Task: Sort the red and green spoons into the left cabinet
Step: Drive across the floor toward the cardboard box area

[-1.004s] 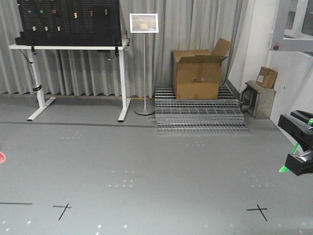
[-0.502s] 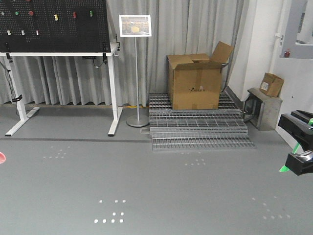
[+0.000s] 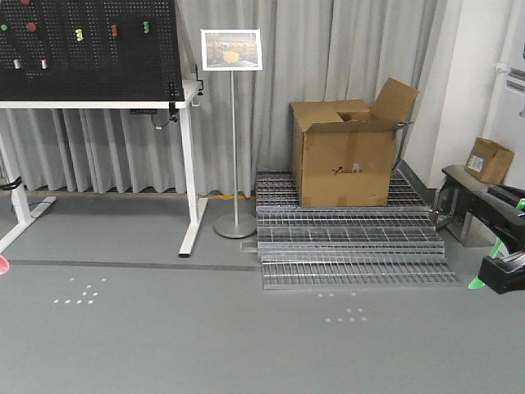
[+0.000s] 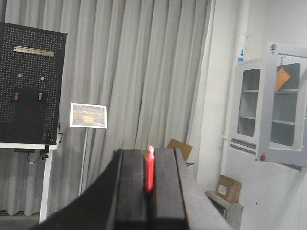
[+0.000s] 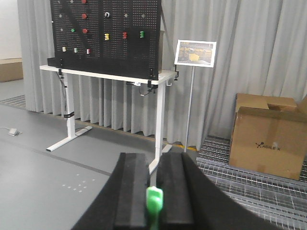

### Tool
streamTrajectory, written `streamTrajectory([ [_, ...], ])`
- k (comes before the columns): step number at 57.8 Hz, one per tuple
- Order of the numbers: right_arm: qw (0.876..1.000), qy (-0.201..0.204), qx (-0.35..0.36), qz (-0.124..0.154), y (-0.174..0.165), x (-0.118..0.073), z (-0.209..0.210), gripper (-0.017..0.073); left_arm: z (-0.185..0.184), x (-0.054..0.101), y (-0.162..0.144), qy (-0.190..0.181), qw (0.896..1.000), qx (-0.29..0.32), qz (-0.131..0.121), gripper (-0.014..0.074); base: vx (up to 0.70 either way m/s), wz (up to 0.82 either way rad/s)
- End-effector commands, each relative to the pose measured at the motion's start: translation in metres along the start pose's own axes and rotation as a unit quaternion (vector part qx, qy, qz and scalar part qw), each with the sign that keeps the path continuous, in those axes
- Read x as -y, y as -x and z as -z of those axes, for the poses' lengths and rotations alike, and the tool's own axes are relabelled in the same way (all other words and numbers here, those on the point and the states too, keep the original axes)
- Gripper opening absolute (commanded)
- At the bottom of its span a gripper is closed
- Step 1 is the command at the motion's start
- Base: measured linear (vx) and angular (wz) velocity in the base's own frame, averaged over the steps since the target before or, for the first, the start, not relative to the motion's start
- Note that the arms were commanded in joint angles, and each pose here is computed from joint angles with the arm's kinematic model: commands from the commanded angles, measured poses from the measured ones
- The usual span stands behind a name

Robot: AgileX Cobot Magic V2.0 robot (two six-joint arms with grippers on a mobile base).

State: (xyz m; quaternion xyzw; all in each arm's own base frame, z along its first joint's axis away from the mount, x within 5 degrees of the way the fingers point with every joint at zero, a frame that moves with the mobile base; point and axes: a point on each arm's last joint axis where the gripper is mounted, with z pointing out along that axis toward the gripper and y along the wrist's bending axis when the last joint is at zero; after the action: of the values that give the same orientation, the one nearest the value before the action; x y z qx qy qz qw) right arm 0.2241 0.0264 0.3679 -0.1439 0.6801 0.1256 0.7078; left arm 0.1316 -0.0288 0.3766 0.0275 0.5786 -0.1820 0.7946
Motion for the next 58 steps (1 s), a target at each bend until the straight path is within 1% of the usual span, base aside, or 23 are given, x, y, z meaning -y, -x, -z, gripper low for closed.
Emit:
streamTrajectory([
  [1,0.999,0.008,0.034,-0.001,0.0164,-0.0023,0.0037,-0.0009,-0.0009,0.0057,0.0166,-0.021,0.999,0.046,0.007,-0.0006,0.56,-0.03],
  [58,0.999,0.005,0.033,-0.001,0.0162,-0.0019,0.0037,-0.0009,-0.0009,0.0057,0.0166,-0.021,0.999,0.046,0.007,-0.0006,0.54,0.0],
])
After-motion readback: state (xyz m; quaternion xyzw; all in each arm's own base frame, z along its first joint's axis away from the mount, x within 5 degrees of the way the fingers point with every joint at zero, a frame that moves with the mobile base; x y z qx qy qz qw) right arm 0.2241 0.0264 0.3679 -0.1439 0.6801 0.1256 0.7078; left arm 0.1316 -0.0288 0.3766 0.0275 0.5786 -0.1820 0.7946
